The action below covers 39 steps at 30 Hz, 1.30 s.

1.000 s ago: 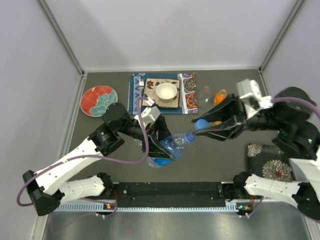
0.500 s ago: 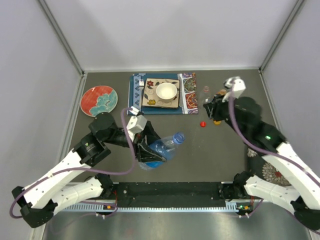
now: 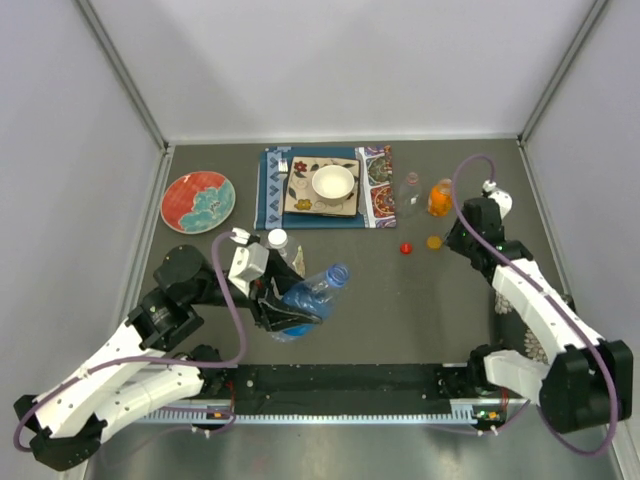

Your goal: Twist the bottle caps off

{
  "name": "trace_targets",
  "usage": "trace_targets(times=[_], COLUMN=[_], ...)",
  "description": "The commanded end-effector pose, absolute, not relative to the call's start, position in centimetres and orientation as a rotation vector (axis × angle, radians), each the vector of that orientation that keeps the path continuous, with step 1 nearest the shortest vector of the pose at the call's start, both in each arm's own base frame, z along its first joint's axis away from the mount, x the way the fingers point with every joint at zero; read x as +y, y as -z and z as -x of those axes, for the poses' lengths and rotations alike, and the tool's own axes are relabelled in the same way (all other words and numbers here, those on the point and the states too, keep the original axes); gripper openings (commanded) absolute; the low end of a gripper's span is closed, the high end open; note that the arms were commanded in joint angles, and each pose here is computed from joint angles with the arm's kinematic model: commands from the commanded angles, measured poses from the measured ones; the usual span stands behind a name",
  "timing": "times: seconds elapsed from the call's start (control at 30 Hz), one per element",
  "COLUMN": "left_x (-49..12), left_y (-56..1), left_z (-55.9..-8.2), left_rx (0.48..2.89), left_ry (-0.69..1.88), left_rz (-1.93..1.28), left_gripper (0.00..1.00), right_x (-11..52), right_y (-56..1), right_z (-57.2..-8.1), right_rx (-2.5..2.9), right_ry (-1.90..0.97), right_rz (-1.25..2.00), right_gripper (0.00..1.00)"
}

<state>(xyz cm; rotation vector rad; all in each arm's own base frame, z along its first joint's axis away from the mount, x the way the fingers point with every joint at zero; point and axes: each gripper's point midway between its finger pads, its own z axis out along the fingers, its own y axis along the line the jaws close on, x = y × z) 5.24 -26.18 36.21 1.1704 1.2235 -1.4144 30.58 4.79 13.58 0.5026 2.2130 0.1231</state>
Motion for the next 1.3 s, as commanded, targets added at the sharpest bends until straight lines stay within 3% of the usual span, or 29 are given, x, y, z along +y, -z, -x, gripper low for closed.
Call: trace_targets(times=[0.0,0.37,0.7,0.93,1.1,1.27], left_x=[-26.2,-25.4,-25.4,-25.6,-25.6,-25.7], left_y=[-36.8,-35.3,-34.6,-34.5,-34.4,-34.2], left_z=[-5.9,-5.9,-6.1,-6.0,-6.0,-6.0], left_rx=[1.174,1.218,1.244,1.241,1.244,1.252], left_ry=[1.386,1.341,1.326,1.342,1.347,1.360], left_rz=[-1.132,-1.119,-1.131,-1.133,-1.132,-1.129], left_gripper=[0.36,0.37,0.39,0.40,0.40,0.41], right_x=[1.6,-0.8,-2.0,-2.3,-2.3,-1.9], right_y=[-14.6,-7.0,-5.5,-3.5,-2.9,-2.8], right_z=[-34.7,-38.3,-38.1,-37.4,-37.3,-37.2], right_rx=[2.084,2.280,2.339,2.435,2.465,2.475], right_ry=[-0.066,0.158,0.219,0.158,0.150,0.127], right_rz=[-0.671,-0.736,-0.776,-0.810,-0.806,-0.809], right_gripper=[0.00,0.00,0.00,0.23,0.27,0.42])
